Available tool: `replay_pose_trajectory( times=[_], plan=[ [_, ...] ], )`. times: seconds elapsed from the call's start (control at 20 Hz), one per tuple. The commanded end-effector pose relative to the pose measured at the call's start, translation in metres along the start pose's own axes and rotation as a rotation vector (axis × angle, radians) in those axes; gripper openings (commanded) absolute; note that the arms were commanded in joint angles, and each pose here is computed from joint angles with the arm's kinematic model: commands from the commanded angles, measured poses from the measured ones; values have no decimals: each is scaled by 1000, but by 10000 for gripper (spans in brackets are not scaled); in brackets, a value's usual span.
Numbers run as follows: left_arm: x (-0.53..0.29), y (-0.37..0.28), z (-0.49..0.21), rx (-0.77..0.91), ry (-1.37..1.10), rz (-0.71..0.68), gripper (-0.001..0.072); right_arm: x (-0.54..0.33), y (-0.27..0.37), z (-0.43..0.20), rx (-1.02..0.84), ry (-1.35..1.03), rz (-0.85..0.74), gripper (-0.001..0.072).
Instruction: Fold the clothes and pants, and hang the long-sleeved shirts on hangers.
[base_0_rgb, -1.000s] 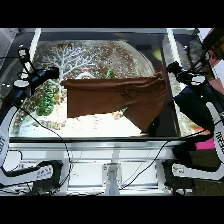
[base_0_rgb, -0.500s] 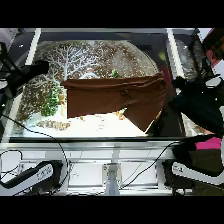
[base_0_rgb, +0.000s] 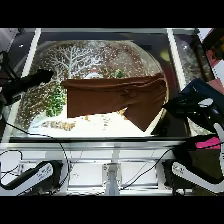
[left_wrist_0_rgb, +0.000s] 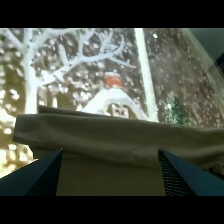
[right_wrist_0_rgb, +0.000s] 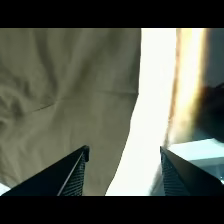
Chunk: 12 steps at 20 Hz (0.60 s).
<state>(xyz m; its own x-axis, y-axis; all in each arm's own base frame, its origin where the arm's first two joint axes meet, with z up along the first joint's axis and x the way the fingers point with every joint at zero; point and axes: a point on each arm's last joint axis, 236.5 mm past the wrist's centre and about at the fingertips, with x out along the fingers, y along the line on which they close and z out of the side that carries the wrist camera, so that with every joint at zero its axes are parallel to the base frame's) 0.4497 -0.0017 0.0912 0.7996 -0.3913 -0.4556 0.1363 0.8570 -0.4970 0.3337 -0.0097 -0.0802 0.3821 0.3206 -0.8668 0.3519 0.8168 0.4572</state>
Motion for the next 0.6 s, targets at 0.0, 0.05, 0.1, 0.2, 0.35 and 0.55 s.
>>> replay_pose_trajectory(
  times=[0.0,0.05,0.1,0.2,0.35,0.55],
  plan=[
    [1,-1,-9,-20,22,-11,647,17,4,-3,39,-35,9,478],
    [1,-1,-9,-24,22,-11,647,22,6,0,52,-50,3,478],
    [1,-1,-9,-41,22,-11,647,25,6,6,78,-74,-5,478],
    [1,-1,-9,-46,22,-11,647,31,0,12,140,-98,-18,478],
    [1,-1,-9,-46,22,-11,647,41,-8,11,217,-92,-33,478],
    [1,-1,-9,-45,23,-11,647,54,-11,9,288,-75,-21,439]
  ],
)
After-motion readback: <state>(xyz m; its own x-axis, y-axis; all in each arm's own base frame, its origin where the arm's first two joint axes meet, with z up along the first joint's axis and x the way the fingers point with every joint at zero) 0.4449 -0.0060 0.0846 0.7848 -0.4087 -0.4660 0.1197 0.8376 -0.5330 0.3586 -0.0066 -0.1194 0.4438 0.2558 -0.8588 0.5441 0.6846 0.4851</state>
